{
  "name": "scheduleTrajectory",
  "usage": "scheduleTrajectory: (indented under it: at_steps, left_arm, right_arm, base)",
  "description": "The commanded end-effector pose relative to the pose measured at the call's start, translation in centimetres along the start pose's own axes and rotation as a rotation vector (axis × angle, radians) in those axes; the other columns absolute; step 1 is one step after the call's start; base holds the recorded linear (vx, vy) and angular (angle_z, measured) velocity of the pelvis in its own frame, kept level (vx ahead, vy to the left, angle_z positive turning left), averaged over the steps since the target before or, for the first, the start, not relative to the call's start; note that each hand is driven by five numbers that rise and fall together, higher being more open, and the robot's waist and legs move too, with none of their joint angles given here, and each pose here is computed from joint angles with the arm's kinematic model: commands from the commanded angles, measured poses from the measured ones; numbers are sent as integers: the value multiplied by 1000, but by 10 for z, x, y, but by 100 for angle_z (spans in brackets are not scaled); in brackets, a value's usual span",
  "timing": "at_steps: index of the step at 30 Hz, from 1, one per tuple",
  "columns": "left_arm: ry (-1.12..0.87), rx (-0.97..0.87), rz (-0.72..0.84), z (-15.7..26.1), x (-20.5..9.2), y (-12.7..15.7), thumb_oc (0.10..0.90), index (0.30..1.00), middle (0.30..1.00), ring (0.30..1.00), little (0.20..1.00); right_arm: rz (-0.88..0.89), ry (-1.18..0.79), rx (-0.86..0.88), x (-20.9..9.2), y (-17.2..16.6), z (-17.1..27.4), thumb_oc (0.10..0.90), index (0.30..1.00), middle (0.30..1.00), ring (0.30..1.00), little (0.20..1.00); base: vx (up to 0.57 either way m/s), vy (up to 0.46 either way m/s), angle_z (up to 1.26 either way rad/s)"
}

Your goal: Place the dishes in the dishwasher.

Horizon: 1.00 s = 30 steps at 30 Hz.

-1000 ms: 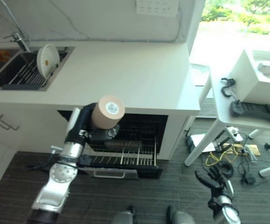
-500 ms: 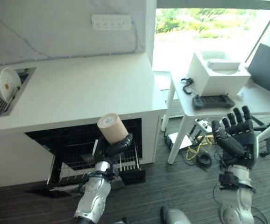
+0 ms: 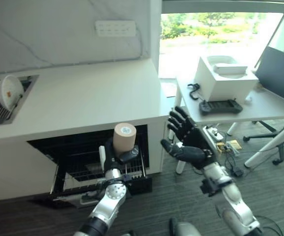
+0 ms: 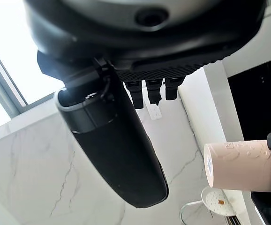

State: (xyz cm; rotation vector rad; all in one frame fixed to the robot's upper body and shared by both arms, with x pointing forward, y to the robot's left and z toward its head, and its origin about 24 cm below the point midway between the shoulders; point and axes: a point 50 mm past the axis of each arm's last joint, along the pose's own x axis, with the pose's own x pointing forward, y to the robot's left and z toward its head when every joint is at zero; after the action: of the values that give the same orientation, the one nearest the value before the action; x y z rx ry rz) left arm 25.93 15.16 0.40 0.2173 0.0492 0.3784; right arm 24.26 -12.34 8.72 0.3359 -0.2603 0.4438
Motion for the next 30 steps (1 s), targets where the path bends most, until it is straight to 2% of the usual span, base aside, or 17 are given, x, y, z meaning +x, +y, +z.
scheduleTrajectory:
  at_steps: [1,7,17,25,30]
  left_arm:
    - [-348,15,55,60,24,-3,400,300,300,300,300]
    - [-403,21,4,64,16,-17,400,300,300,300,300]
    - [-479,53,-64,75,12,-27,400,300,300,300,300]
    - [-474,70,-72,76,15,-27,400,300,300,300,300]
    - [-478,81,-72,75,18,-24,400,300,300,300,300]
  right_arm:
    - [15,-215,-39,25,10,37,800,900,900,900,900]
    - [16,-145,24,46,22,32,800,900,900,900,900]
    - [38,-51,73,63,35,22,800,900,900,900,900]
    - [165,36,177,72,54,13,800,900,900,900,900]
    - [209,77,151,73,64,5,800,900,900,900,900]
  base:
    - [9,-29,33]
    - [21,-20,18]
    - [13,-1,17]
    - [10,2,17]
    - [3,0,3]
